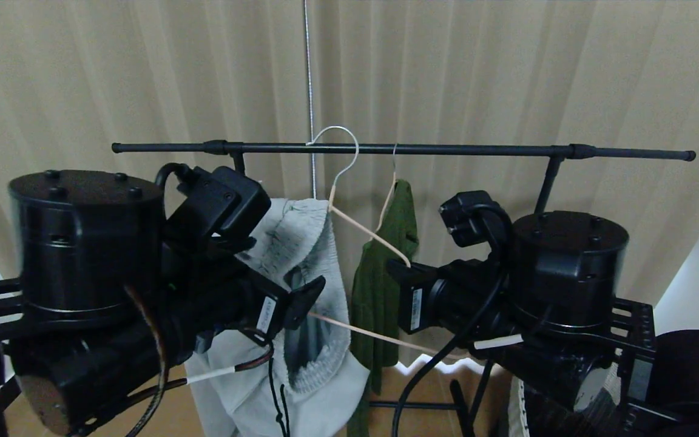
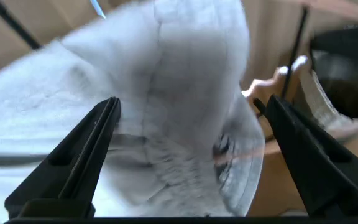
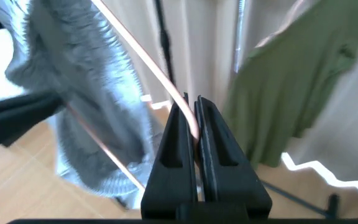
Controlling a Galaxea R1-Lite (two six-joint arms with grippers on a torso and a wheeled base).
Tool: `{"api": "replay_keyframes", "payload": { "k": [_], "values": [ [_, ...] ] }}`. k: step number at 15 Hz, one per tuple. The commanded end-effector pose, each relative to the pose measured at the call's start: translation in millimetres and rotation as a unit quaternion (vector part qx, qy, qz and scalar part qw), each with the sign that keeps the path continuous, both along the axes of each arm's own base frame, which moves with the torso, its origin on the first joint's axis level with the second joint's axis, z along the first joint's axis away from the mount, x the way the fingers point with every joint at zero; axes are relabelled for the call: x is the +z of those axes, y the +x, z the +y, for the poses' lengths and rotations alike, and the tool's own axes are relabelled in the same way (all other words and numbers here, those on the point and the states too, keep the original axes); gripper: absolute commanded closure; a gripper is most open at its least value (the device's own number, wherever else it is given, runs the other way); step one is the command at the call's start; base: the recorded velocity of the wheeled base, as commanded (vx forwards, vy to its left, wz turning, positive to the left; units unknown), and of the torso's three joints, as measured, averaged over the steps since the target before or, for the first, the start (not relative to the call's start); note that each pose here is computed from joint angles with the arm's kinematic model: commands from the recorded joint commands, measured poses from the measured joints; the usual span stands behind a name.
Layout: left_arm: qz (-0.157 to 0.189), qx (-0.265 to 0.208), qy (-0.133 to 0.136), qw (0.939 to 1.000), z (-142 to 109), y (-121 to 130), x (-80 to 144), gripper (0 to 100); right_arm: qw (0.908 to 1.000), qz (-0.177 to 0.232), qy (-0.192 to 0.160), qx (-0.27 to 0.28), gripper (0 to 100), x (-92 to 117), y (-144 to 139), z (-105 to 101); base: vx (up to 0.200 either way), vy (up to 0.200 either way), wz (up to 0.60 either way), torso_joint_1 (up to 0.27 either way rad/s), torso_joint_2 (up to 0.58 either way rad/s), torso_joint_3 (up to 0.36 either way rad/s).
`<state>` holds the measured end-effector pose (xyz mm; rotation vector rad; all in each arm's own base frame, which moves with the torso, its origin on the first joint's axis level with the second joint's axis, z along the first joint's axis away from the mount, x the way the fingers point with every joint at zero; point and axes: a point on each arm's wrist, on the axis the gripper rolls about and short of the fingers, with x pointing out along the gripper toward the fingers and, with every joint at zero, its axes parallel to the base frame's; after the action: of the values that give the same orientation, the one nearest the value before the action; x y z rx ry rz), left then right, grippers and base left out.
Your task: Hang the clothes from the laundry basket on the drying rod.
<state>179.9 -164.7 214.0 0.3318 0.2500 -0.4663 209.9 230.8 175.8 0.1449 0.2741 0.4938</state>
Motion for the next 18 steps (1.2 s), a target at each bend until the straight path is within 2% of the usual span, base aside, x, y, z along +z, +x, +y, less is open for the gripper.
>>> {"api": "replay_keyframes", "payload": {
  "k": [1, 5, 7, 8, 10, 11, 12, 13, 18],
  "values": [
    [-0.032, -0.024, 0.001, 0.9992, 21.8, -21.2, 11.2, 0, 0.9998, -0.011, -0.001, -0.015, 100, 7.1, 0.7, -15.3, 0.000, 0.000, 0.00, 0.000, 0.00, 0.000],
    [-0.085, -0.008, 0.026, 0.9960, 43.1, -25.3, 25.2, 0, 0.9982, -0.036, -0.037, -0.032, 100, 12.5, -6.2, -47.6, 0.000, 0.000, 0.00, 0.000, 0.00, 0.000],
    [-0.102, -0.015, 0.020, 0.9944, 42.6, -23.0, 29.4, 0, 0.9982, -0.037, -0.038, -0.028, 100, 12.7, -13.4, -54.7, 0.000, 0.000, 0.00, 0.000, 0.00, 0.000],
    [-0.120, -0.027, 0.026, 0.9920, 40.8, -21.1, 32.6, 0, 0.9986, -0.036, -0.036, -0.014, 100, 12.8, -18.3, -58.5, 0.000, 0.000, 0.00, 0.000, 0.00, 0.000],
    [-0.138, -0.043, 0.067, 0.9872, 42.4, -13.7, 33.3, 0, 0.9988, -0.038, -0.032, -0.002, 100, 14.7, -20.2, -59.6, 0.000, 0.000, 0.00, 0.000, 0.00, 0.000],
    [-0.149, -0.059, 0.090, 0.9829, 44.4, -11.0, 33.0, 0, 0.9987, -0.038, -0.034, -0.002, 100, 14.3, -20.0, -59.4, 0.000, 0.000, 0.00, 0.000, 0.00, 0.000],
    [-0.164, -0.078, 0.129, 0.9749, 49.6, -0.9, 31.6, 0, 0.9987, -0.037, -0.034, 0.000, 100, 13.7, -19.0, -58.3, 0.000, 0.000, 0.00, 0.000, 0.00, 0.000],
    [-0.172, -0.090, 0.147, 0.9699, 49.8, 7.4, 31.8, 0, 0.9984, -0.038, -0.040, 0.013, 100, 12.5, -18.9, -57.6, 0.000, 0.000, 0.00, 0.000, 0.00, 0.000],
    [-0.170, -0.108, 0.150, 0.9680, 38.1, 23.3, 31.9, 0, 0.9958, -0.056, -0.042, 0.058, 100, 9.1, -20.1, -49.5, 0.000, 0.000, 0.00, 0.000, 0.00, 0.000]
  ]
}}
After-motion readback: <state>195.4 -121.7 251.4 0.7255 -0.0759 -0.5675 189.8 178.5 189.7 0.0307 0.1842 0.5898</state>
